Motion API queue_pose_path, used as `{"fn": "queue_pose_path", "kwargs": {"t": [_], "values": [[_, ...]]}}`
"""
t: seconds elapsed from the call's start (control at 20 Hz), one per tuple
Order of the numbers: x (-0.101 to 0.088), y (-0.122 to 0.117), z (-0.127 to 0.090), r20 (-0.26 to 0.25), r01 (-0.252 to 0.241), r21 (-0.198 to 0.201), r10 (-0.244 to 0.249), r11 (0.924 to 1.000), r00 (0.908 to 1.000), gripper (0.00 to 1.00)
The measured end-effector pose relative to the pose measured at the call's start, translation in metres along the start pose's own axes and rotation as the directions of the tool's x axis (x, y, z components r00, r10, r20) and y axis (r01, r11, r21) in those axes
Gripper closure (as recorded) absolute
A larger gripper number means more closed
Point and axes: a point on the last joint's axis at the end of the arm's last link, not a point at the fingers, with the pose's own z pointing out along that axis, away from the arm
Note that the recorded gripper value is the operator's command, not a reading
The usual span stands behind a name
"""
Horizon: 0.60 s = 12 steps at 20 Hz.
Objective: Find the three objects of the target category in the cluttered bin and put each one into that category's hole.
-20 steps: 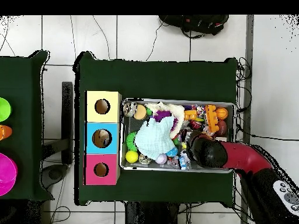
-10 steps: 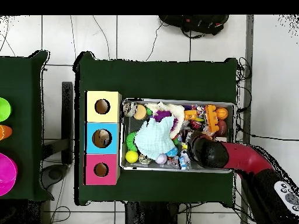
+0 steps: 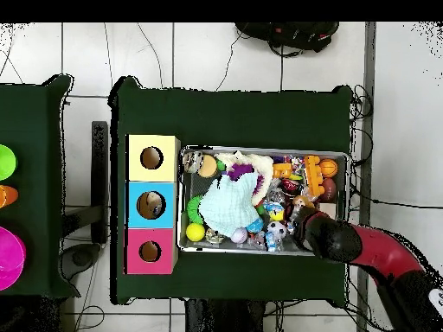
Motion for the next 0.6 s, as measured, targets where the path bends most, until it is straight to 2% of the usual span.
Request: {"fn": "queue_pose_path", "kwargs": {"t": [0.2, 0.35, 0.45, 0.6], "values": [[0.014, -0.025, -0.006, -0.032, -0.052, -0.013, 0.051, 0.9986, 0.9982, 0.00], [0.025, -0.037, -0.006, -0.046, -0.070, -0.017, 0.069, 0.9974, 0.9965, 0.00], [0.030, -0.039, -0.004, -0.053, -0.069, -0.018, 0.067, 0.9975, 0.9963, 0.00], [0.050, -0.033, 0.005, -0.082, -0.023, -0.022, 0.022, 0.9995, 0.9964, 0.00]]}}
